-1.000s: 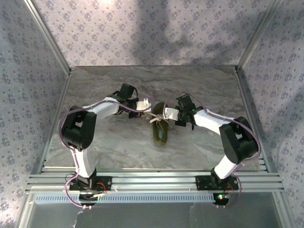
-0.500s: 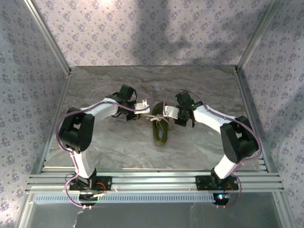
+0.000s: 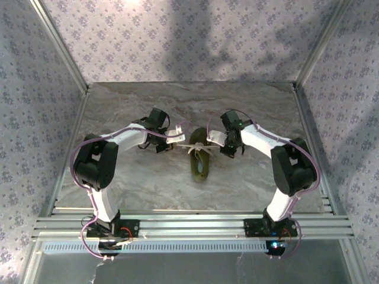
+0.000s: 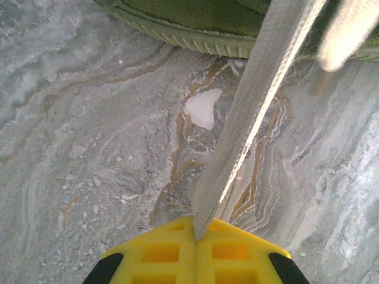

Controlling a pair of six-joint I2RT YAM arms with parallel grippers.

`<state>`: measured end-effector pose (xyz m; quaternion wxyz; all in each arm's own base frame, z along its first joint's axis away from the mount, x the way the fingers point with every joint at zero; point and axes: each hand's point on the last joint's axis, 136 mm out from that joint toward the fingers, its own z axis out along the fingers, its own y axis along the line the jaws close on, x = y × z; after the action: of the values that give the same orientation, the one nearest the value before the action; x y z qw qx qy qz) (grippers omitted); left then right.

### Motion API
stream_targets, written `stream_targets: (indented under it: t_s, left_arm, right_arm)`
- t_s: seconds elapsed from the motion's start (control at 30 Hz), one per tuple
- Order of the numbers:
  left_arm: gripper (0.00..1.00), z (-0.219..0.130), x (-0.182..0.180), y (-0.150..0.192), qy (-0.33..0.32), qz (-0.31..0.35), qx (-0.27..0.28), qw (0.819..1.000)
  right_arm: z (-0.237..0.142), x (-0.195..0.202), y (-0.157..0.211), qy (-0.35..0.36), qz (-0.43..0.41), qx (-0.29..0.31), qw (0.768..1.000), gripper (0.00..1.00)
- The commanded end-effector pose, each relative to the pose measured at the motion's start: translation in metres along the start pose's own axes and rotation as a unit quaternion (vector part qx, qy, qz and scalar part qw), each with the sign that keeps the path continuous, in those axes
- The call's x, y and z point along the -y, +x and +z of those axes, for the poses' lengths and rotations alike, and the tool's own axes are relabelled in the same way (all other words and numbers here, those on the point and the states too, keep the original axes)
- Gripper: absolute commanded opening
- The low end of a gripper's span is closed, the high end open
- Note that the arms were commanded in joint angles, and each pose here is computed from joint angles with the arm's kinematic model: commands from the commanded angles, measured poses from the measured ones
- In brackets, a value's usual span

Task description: Tie the shoes

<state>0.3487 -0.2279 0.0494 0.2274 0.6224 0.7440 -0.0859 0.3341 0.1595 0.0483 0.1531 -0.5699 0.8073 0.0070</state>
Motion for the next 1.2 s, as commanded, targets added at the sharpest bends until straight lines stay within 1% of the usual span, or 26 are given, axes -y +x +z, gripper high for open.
stream_targets:
  t_s: [0.0, 0.17, 0.4, 0.63, 1.17]
  left_arm:
    - [0.00, 0.001, 0.002, 0.018, 0.000, -0.025, -0.025, 0.999]
    - [0.00, 0.002, 0.002, 0.029, -0.007, -0.033, -0.041, 0.999]
    - [0.00, 0.001, -0.003, 0.049, -0.017, -0.060, -0.055, 0.997]
    - [0.00, 0.005, -0.001, 0.055, -0.015, -0.065, -0.062, 0.996]
    - [0.00, 0.005, 0.005, 0.070, -0.016, -0.076, -0.080, 0.994]
  right_arm:
    - [0.003, -0.007, 0.008, -0.027, 0.019, -0.022, 0.999, 0.00]
    - [0.006, -0.008, 0.010, -0.033, 0.024, -0.028, 0.999, 0.00]
    - [0.006, -0.002, 0.015, -0.041, 0.055, -0.032, 0.997, 0.00]
    - [0.009, -0.008, 0.020, -0.062, 0.070, -0.039, 0.995, 0.00]
    - [0.010, -0.007, 0.030, -0.067, 0.086, -0.046, 0.993, 0.00]
